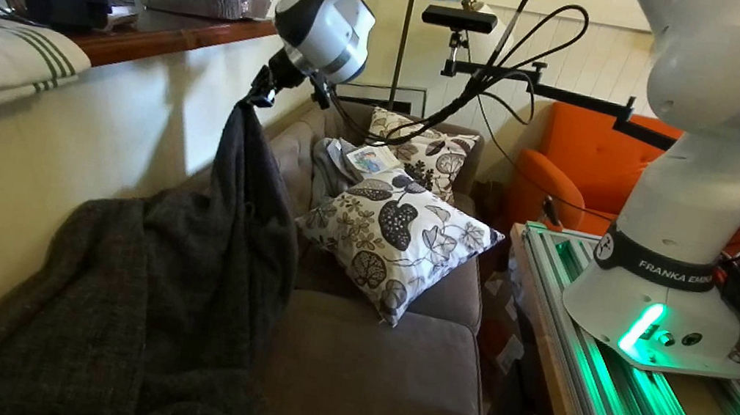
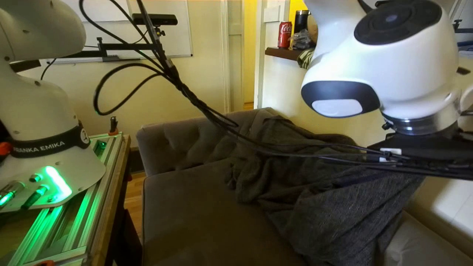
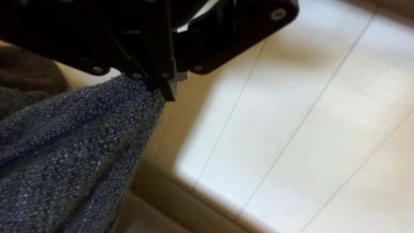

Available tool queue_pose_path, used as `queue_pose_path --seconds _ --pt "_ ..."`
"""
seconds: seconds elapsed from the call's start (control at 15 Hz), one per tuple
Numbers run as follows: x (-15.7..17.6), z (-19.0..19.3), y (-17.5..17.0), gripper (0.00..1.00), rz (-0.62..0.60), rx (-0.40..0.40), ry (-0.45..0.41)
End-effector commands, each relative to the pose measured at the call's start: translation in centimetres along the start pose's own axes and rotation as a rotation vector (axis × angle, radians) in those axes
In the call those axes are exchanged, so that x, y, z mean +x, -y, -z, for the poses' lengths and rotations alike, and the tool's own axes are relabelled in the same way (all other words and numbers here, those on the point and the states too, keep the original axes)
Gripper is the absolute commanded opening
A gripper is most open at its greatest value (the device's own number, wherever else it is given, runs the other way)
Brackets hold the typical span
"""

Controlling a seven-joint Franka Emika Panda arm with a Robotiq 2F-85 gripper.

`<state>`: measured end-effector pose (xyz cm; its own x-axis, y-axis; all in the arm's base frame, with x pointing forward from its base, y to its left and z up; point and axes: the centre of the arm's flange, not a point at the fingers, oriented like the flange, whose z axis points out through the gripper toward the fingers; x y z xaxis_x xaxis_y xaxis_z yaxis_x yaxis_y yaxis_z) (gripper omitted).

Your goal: Move the right end of the blanket to the right

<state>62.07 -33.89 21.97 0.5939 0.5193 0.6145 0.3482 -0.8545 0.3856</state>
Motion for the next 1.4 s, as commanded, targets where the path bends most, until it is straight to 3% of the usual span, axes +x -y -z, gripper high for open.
queue_pose_path --seconds 0.0,0.27,0.4,0.87,1.33 --pt "0.3 1.2 -0.5 0.03 0.002 -0.005 -0.011" --pt "0.0 1.8 -0.1 0.02 0.003 0.005 -0.006" --pt "0.0 0.1 -2.3 0.03 0.094 -0.131 0.05" --pt "3.7 -1.5 -11.2 0.02 0.306 -0.368 0.152" --pt "-1.4 -1.1 -17.7 0.02 0.313 -0.594 0.386"
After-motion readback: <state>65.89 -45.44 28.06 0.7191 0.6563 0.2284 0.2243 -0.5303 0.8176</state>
